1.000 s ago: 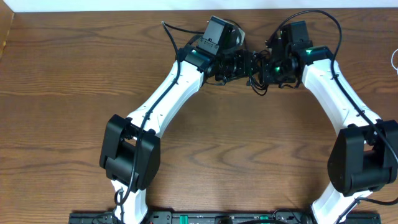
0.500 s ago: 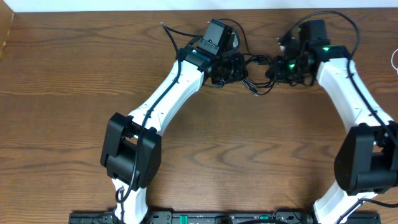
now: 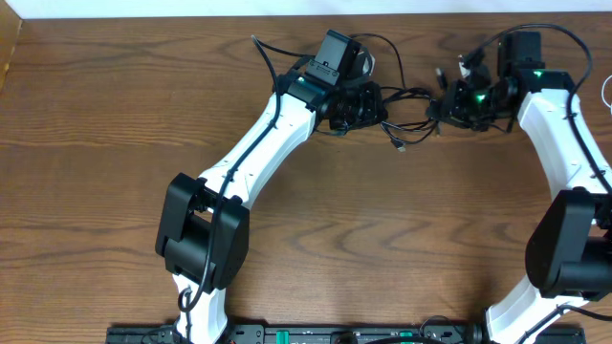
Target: Untangle cables
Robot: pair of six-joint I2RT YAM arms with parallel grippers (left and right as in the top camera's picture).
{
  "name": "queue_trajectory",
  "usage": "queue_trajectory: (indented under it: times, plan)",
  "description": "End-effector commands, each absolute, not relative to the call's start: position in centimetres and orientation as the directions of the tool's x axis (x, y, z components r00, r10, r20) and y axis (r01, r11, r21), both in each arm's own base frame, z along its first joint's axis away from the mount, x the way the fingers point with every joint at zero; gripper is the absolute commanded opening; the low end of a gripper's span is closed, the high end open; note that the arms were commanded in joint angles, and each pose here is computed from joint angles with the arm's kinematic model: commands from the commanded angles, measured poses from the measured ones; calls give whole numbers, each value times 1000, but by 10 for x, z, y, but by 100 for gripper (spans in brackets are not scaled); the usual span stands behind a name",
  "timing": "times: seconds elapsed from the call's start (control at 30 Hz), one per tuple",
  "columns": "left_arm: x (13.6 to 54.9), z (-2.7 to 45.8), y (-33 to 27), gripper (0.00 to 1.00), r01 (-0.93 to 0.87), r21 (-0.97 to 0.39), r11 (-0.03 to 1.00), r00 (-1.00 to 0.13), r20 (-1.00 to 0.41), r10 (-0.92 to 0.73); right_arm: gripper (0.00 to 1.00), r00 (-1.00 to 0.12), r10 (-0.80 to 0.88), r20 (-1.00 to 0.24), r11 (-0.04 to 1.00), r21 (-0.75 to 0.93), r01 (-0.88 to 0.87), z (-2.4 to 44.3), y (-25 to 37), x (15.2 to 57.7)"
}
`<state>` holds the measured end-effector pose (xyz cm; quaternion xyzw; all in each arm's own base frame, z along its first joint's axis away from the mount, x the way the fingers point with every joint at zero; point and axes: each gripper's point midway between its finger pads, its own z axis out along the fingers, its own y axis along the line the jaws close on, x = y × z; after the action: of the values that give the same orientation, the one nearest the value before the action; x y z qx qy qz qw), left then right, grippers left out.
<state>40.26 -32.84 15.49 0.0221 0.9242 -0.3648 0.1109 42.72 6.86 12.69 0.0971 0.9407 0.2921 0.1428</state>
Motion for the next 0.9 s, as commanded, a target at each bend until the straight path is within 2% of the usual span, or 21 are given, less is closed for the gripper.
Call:
queue_trajectory:
  times: [0.0, 0.1, 0.27, 0.33, 0.4, 0.5, 0.7, 0.87]
  plan:
    - [431, 138, -278, 8, 57, -563, 825, -958, -264, -114, 11, -846, 438, -305, 887, 303, 350, 117, -37, 433]
    - [430, 136, -273, 8, 80, -547, 834, -959, -271, -86, 14, -829, 458, -322, 887, 231, 400, 114, -52, 430]
    - [424, 137, -276, 8, 140, -558, 818, -960, -278, -25, 13, -848, 422, -321, 898, 279, 341, 117, -36, 435]
    - [420, 143, -286, 8, 210, -591, 778, -955, -295, 34, 21, -881, 324, -345, 915, 351, 199, 124, -10, 441]
    - [413, 153, -298, 8, 307, -636, 708, -938, -330, 109, 37, -898, 204, -390, 893, 449, 8, 136, 24, 446]
    - [402, 169, -312, 8, 423, -695, 581, -902, -383, 198, 53, -889, 121, -442, 805, 567, -173, 156, 61, 446]
    - [383, 189, -324, 8, 529, -746, 405, -848, -447, 284, 62, -867, 70, -493, 664, 672, -329, 182, 105, 442]
    - [378, 196, -327, 8, 529, -770, 357, -846, -448, 289, 65, -856, 2, -517, 676, 631, -380, 178, 123, 439]
